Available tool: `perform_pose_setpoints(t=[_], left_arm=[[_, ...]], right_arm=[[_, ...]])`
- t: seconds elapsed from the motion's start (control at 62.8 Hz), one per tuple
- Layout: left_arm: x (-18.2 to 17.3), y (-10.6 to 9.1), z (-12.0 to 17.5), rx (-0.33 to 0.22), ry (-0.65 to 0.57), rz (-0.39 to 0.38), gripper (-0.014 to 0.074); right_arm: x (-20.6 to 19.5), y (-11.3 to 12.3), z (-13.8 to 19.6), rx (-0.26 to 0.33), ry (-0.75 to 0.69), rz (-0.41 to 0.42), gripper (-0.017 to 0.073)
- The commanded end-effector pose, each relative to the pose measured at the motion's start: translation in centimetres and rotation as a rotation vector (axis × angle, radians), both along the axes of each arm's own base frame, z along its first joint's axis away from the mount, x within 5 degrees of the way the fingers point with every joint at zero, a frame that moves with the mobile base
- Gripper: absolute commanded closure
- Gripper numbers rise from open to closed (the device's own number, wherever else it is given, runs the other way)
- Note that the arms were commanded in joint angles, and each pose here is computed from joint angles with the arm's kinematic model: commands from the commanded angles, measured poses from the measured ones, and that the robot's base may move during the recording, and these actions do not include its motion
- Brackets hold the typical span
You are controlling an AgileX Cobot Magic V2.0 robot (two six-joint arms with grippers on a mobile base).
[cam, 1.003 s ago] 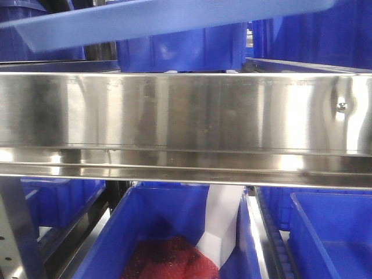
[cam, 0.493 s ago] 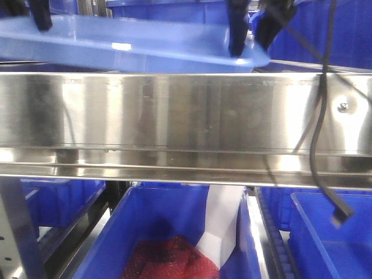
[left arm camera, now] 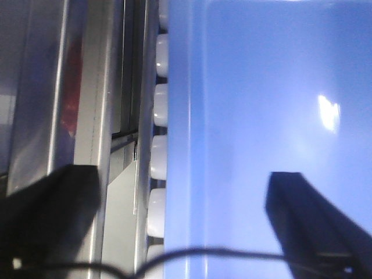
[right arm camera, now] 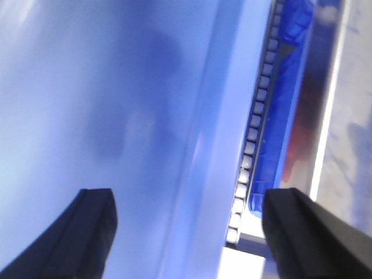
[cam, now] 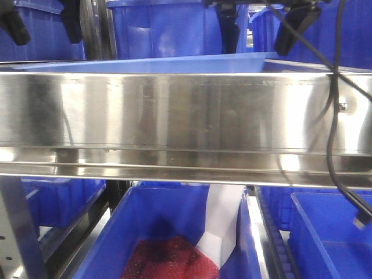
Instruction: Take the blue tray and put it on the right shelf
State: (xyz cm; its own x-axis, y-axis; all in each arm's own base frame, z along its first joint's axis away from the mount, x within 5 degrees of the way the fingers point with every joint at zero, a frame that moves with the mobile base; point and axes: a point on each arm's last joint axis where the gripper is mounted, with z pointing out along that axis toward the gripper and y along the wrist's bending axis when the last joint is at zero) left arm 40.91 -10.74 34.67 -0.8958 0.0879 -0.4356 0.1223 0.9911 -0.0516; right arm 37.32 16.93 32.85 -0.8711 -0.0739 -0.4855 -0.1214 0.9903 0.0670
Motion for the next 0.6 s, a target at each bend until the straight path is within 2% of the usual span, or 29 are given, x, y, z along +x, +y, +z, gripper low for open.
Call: perform_pose_setpoints(t=[0.0, 0.127, 0.223, 0.286, 0.398, 0.509, 0.589], left_arm=[[-3.2, 0.2, 4.8, -0.013, -0.050, -0.026, 0.0055], [-5.5, 0.1, 7.4, -0.028, -0.115, -0.054, 0.0055], [-7.7, -0.1, 9.0, -0.040, -0.150, -0.077, 0.0063], [-9.7, -0.1, 10.1, -0.040, -0.175, -0.096, 0.0099], [-12.8, 0.2, 10.6, -0.031, -0.194, -0.123, 0.0187], [-16.4, 0.9, 10.8, -0.049, -0.245, -0.148, 0.0308], [-18.9, 1.5, 10.8, -0.077, -0.285, -0.164, 0.0384]], right_arm=[[-1.7, -1.2, 5.4, 0.046, -0.160, 0.005, -0.0064], [-3.7, -2.2, 8.1, 0.073, -0.225, 0.009, -0.0056], [-5.7, -2.8, 10.0, 0.080, -0.278, 0.039, 0.0011], [-7.2, -3.2, 10.9, 0.082, -0.303, 0.060, 0.0082], [-10.1, -4.0, 11.7, 0.085, -0.328, 0.093, 0.0264], [-13.3, -5.0, 11.8, 0.103, -0.380, 0.127, 0.0431], [-15.7, -6.1, 11.9, 0.131, -0.439, 0.138, 0.0502]])
